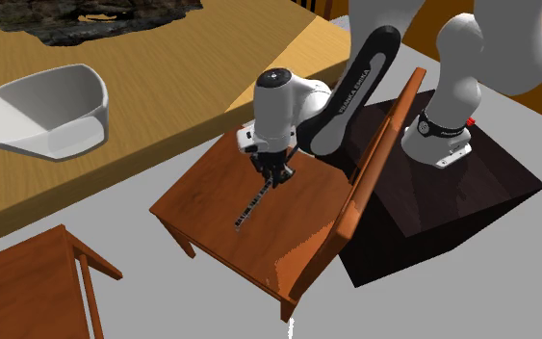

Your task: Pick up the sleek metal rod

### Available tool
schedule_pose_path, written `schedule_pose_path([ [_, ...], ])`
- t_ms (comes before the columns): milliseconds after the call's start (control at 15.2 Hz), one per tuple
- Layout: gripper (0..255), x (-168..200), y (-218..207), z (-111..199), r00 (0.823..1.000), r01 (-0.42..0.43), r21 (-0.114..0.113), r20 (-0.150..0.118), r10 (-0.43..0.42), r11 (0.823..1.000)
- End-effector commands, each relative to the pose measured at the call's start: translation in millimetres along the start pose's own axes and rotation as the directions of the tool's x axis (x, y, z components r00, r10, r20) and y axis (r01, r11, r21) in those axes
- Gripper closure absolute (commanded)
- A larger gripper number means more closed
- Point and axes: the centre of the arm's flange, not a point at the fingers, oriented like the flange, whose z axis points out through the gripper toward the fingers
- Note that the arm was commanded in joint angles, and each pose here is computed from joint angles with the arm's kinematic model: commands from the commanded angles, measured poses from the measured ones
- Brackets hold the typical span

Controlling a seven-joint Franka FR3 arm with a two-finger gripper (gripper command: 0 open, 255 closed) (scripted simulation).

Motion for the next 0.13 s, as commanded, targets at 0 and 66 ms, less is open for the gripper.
schedule_pose_path([
  [0,255,-1.1,-0.4,-5.7,1.0,0.0,0.0,0.0,0.0,1.0],
  [66,255,-1.1,-0.4,-5.7,1.0,0.0,0.0,0.0,0.0,1.0],
])
